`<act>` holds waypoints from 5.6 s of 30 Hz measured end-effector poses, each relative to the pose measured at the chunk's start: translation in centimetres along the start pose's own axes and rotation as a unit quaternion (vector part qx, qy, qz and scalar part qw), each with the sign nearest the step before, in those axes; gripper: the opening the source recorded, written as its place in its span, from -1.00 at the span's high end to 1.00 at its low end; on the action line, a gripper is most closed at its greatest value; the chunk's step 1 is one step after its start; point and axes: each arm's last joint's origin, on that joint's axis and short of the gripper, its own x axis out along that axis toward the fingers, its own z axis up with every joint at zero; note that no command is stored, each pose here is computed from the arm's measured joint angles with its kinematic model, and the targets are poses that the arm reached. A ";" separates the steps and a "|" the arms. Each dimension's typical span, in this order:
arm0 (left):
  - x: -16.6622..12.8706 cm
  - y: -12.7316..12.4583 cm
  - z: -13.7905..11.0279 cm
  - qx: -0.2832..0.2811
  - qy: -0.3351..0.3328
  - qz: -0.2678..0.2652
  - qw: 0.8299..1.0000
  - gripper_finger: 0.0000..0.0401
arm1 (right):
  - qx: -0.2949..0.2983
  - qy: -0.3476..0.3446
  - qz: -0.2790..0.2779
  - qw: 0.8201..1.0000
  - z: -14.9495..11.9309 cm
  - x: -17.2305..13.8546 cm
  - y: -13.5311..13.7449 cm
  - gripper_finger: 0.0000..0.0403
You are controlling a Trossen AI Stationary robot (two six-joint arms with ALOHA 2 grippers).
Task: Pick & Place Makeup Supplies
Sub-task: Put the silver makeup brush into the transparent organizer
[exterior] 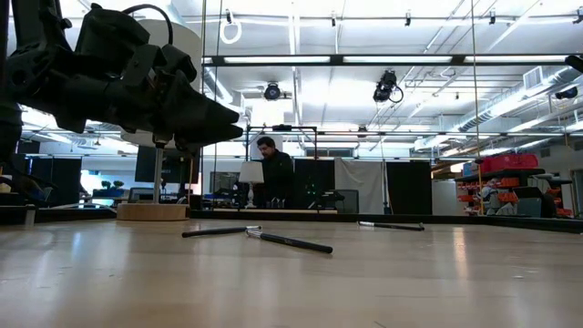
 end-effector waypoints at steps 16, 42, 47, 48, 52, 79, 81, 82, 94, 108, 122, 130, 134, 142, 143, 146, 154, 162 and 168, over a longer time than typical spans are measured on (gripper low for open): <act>0.0 0.0 0.0 0.000 0.000 0.000 1.000 0.06 | -0.028 0.017 0.004 0.999 -0.5 3.8 -0.7 0.94; 0.0 0.0 0.0 0.000 0.000 0.000 1.000 0.06 | -0.023 0.000 -0.013 1.000 1.0 3.7 -1.1 0.33; 0.0 0.0 0.0 0.000 0.000 0.000 1.000 0.06 | -0.024 -0.043 0.016 0.999 3.1 3.7 -0.5 0.39; 0.0 0.0 0.0 0.000 0.000 0.000 1.000 0.06 | -0.032 -0.053 0.023 0.998 3.6 3.9 -0.2 0.40; 0.0 0.0 0.0 0.000 0.000 0.000 1.000 0.06 | -0.099 -0.108 0.053 0.988 5.8 5.1 1.5 0.43; -0.3 0.8 -3.2 -0.149 0.168 0.104 0.969 0.06 | -0.321 -0.206 -0.028 0.924 20.4 25.7 1.3 -0.18; 0.1 0.5 -3.3 -0.152 0.202 0.113 0.961 0.07 | -0.335 -0.208 -0.040 0.918 21.0 26.1 0.8 -0.24; 0.3 0.2 -3.4 -0.152 0.221 0.122 0.956 0.08 | -0.339 -0.211 -0.043 0.916 21.3 26.1 0.7 -0.26; 1.1 -4.3 -2.0 -0.032 0.190 0.259 0.946 0.22 | -0.347 -0.198 -0.044 0.916 18.3 27.4 -3.4 -0.30; 0.1 -5.9 -4.3 -0.042 0.086 0.309 0.946 0.22 | -0.308 -0.206 0.072 0.926 13.8 24.9 -2.2 -0.30; 2.8 -5.2 -7.7 -0.040 0.092 0.295 0.950 0.22 | -0.273 -0.298 0.164 0.900 14.2 23.0 0.2 -0.30; 5.5 -4.9 -8.4 -0.024 0.116 0.286 0.951 0.08 | -0.279 -0.292 0.162 0.900 14.0 23.0 0.2 -0.30; 5.8 -4.2 -8.7 -0.032 0.113 0.302 0.946 -0.02 | -0.284 -0.287 0.163 0.900 13.7 23.0 0.2 -0.30; 6.1 -3.2 -8.8 -0.028 0.136 0.298 0.944 0.06 | -0.292 -0.284 0.165 0.898 13.3 22.9 0.4 -0.30; 6.1 -3.1 -8.8 -0.027 0.137 0.300 0.944 0.07 | -0.292 -0.284 0.165 0.898 13.3 22.9 0.4 -0.30; 6.3 -2.5 -8.8 -0.020 0.146 0.298 0.943 0.08 | -0.292 -0.284 0.165 0.898 13.3 22.9 0.4 -0.30; 6.7 -1.2 -8.5 -0.014 0.172 0.281 0.944 0.20 | -0.293 -0.284 0.165 0.898 13.3 22.9 0.4 -0.30; 6.0 -1.1 -8.9 -0.029 0.177 0.281 0.943 0.46 | -0.293 -0.283 0.166 0.898 13.2 22.9 0.4 -0.30; 5.9 -1.4 -8.9 -0.037 0.177 0.260 0.949 0.35 | -0.293 -0.283 0.166 0.898 13.2 22.9 0.4 -0.30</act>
